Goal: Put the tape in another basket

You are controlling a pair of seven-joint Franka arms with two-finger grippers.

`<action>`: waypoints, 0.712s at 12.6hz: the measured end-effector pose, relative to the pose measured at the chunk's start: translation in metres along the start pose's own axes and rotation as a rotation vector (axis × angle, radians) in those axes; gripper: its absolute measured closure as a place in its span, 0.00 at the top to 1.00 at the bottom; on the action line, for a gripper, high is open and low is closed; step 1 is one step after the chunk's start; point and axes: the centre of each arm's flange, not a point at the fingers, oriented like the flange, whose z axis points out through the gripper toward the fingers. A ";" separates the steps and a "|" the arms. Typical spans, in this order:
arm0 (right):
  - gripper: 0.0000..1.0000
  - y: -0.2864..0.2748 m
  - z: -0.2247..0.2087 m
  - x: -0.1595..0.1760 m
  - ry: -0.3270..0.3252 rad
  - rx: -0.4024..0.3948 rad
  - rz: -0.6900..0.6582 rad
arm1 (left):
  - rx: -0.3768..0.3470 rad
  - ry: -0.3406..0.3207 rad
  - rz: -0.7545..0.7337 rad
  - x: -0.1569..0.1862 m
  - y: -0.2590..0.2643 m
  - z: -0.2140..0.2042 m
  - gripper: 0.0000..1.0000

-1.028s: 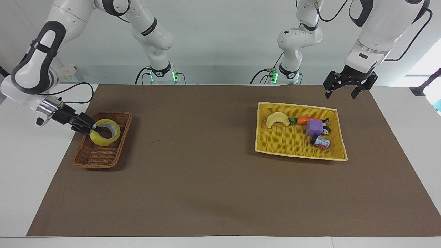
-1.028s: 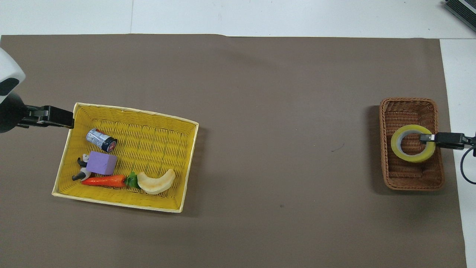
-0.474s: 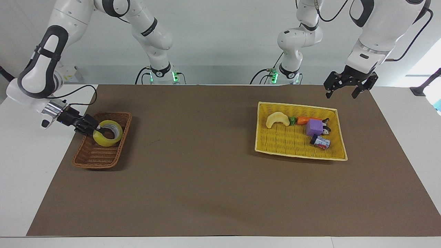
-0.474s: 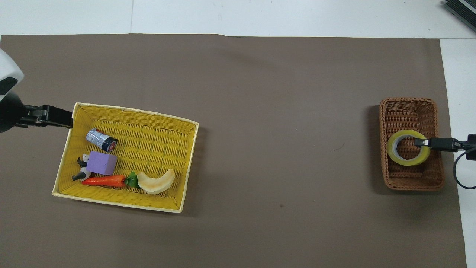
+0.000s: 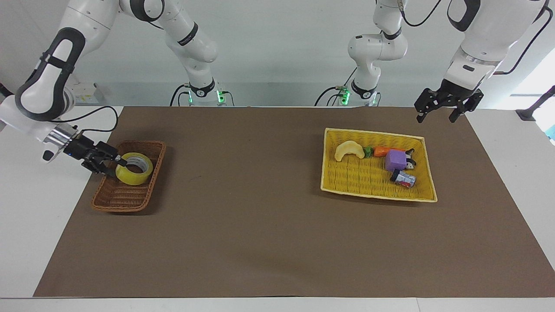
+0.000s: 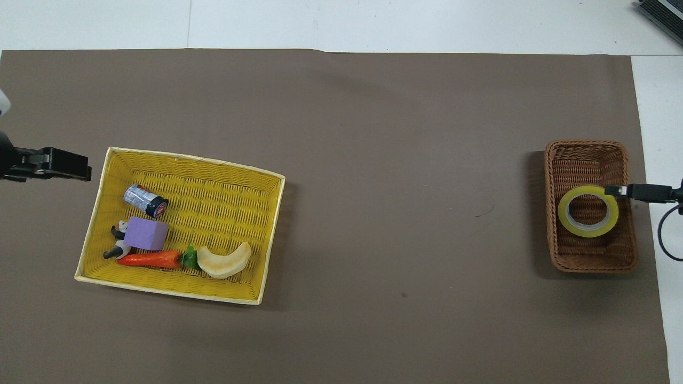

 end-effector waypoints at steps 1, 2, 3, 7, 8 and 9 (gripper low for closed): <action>1.00 -0.015 -0.005 0.018 0.001 -0.073 -0.045 | 0.000 0.001 -0.013 0.000 -0.007 0.000 1.00; 1.00 -0.035 -0.009 0.034 -0.009 -0.140 -0.071 | 0.000 0.001 -0.025 0.000 -0.014 -0.001 1.00; 1.00 -0.057 -0.012 0.047 -0.027 -0.192 -0.090 | 0.001 0.001 -0.034 0.000 -0.019 -0.001 1.00; 1.00 -0.147 -0.017 0.081 -0.060 -0.447 -0.113 | 0.001 0.001 -0.041 0.000 -0.023 -0.001 1.00; 1.00 -0.163 -0.015 0.083 -0.063 -0.486 -0.090 | 0.001 0.001 -0.041 0.000 -0.023 -0.001 1.00; 1.00 -0.177 -0.012 0.085 -0.069 -0.528 -0.070 | 0.001 0.001 -0.041 0.000 -0.023 -0.001 1.00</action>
